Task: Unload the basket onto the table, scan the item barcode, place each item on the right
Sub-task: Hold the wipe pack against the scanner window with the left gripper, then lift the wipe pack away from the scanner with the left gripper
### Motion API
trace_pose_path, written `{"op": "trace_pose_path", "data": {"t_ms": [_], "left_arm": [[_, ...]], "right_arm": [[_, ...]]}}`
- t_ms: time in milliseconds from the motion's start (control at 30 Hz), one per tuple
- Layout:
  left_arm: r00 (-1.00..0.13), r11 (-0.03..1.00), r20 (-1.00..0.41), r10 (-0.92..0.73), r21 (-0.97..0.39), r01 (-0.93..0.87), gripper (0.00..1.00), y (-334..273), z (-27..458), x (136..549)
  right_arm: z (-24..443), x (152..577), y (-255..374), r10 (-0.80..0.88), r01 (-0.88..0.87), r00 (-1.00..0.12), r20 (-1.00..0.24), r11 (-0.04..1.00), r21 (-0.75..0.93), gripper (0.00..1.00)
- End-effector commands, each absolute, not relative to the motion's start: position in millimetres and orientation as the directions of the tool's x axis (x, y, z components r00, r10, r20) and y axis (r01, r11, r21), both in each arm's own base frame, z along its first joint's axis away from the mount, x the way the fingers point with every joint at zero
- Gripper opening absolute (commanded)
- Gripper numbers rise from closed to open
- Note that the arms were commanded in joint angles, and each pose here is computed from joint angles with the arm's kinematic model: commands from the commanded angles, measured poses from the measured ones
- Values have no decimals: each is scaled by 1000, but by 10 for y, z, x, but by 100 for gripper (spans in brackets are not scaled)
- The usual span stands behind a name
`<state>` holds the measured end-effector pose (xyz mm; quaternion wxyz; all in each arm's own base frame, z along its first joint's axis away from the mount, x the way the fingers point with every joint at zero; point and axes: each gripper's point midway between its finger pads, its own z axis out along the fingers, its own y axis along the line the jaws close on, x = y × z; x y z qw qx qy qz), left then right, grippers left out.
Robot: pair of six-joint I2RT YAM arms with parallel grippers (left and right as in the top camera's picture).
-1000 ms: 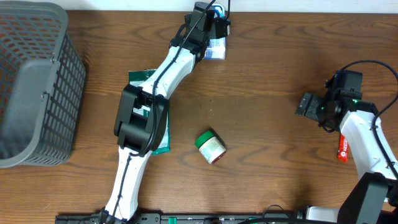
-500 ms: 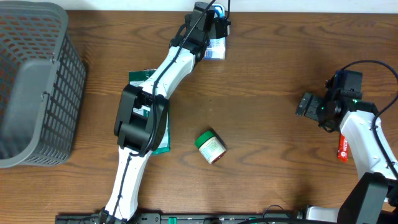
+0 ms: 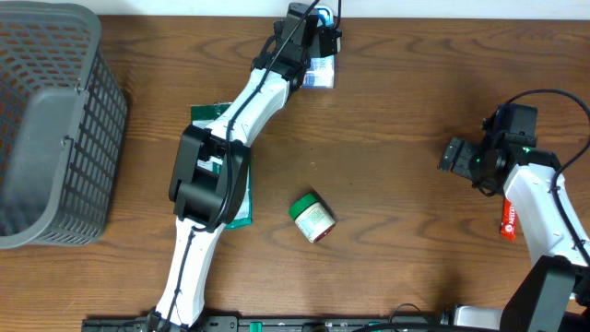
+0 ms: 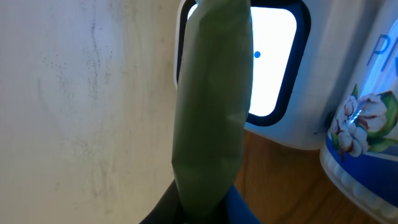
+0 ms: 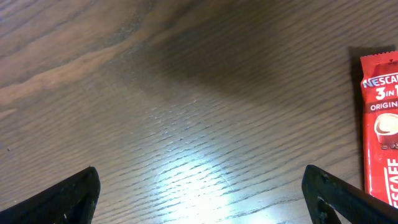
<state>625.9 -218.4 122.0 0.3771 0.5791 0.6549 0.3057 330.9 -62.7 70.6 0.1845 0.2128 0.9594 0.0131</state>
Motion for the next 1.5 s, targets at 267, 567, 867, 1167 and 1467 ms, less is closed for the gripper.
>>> {"op": "trace_pose_path", "data": {"t_ms": [267,567,867,1167,1467], "left_arm": [[-48,107,-97,994,805,583,7,-2310,1030,6094],[-65,46,-2,998,727,685,7,-2287,941,5747],[-58,97,-84,995,586,805,7,-2224,1659,4971],[-99,473,-740,666,315,823,7,-2929,2965,4522],[-441,561,-843,307,-214,799,7,-3356,3008,4423]], "right_arm": [[720,3290,-654,402,398,-843,-357,913,88,99],[720,3290,-654,402,398,-843,-357,913,88,99],[720,3290,-654,402,398,-843,-357,913,88,99],[720,3290,-654,402,398,-843,-357,913,88,99],[720,3290,-654,402,398,-843,-357,913,88,99]]}}
